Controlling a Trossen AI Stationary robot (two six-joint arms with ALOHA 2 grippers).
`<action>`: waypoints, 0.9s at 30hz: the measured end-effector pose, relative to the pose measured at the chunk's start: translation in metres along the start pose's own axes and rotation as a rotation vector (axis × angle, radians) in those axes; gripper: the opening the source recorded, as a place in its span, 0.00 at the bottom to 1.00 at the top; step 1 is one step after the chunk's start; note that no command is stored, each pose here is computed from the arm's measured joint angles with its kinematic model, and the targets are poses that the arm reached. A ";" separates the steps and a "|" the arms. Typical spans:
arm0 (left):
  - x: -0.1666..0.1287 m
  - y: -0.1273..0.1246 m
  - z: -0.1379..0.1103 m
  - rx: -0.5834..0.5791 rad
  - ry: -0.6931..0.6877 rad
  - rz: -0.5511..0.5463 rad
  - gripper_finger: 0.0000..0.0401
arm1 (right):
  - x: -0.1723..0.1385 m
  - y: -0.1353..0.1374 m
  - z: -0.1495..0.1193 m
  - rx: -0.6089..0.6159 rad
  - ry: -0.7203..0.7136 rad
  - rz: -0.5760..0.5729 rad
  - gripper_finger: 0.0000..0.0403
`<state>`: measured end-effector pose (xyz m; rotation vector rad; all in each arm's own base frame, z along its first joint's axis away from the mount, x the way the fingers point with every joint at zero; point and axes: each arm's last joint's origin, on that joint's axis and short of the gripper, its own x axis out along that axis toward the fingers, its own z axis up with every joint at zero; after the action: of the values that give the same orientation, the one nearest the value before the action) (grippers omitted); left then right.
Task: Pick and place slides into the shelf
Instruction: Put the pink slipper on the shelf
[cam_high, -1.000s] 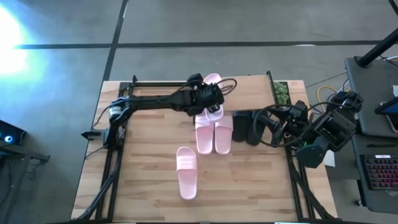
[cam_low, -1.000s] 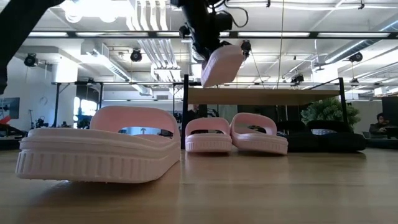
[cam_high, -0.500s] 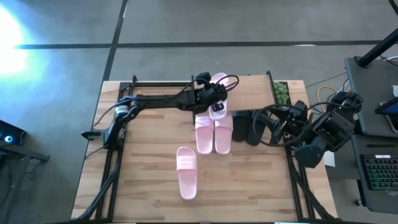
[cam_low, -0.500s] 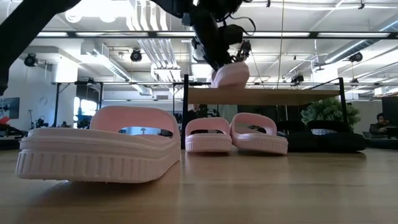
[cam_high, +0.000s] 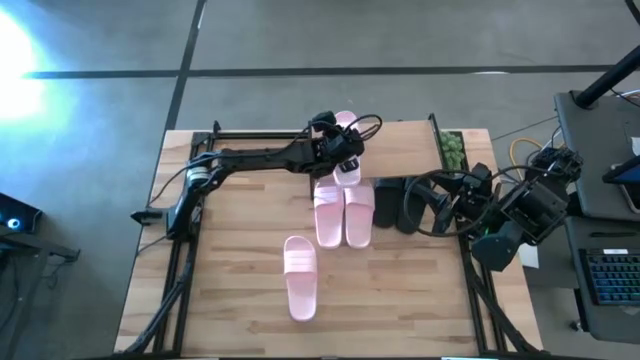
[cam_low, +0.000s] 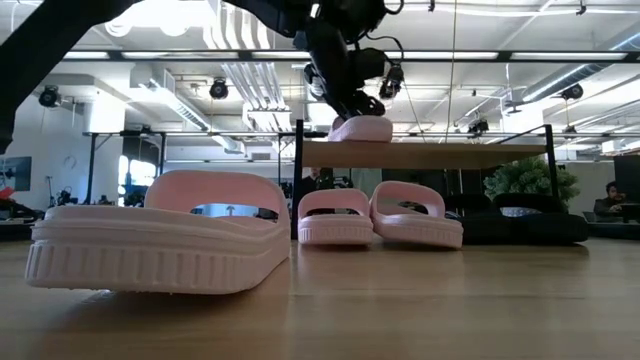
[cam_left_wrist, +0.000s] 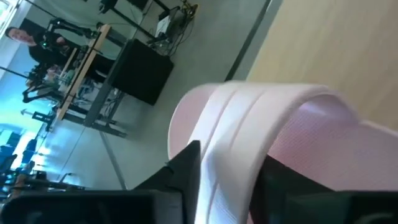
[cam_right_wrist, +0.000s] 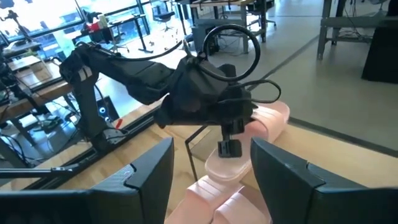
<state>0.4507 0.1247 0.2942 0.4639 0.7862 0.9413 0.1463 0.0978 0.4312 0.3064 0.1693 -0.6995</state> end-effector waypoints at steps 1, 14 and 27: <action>-0.001 0.000 0.000 0.000 -0.001 -0.002 0.26 | 0.000 0.000 0.000 0.000 0.001 0.000 0.50; -0.057 -0.002 0.023 -0.015 -0.134 -0.120 0.38 | 0.000 -0.002 -0.002 -0.020 0.053 0.006 0.50; -0.222 -0.006 -0.047 0.417 -0.005 -0.454 0.38 | 0.000 -0.004 -0.004 -0.062 0.083 0.000 0.50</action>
<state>0.3399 -0.0663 0.3467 0.6151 1.0356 0.3513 0.1431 0.0960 0.4261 0.2762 0.2695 -0.6804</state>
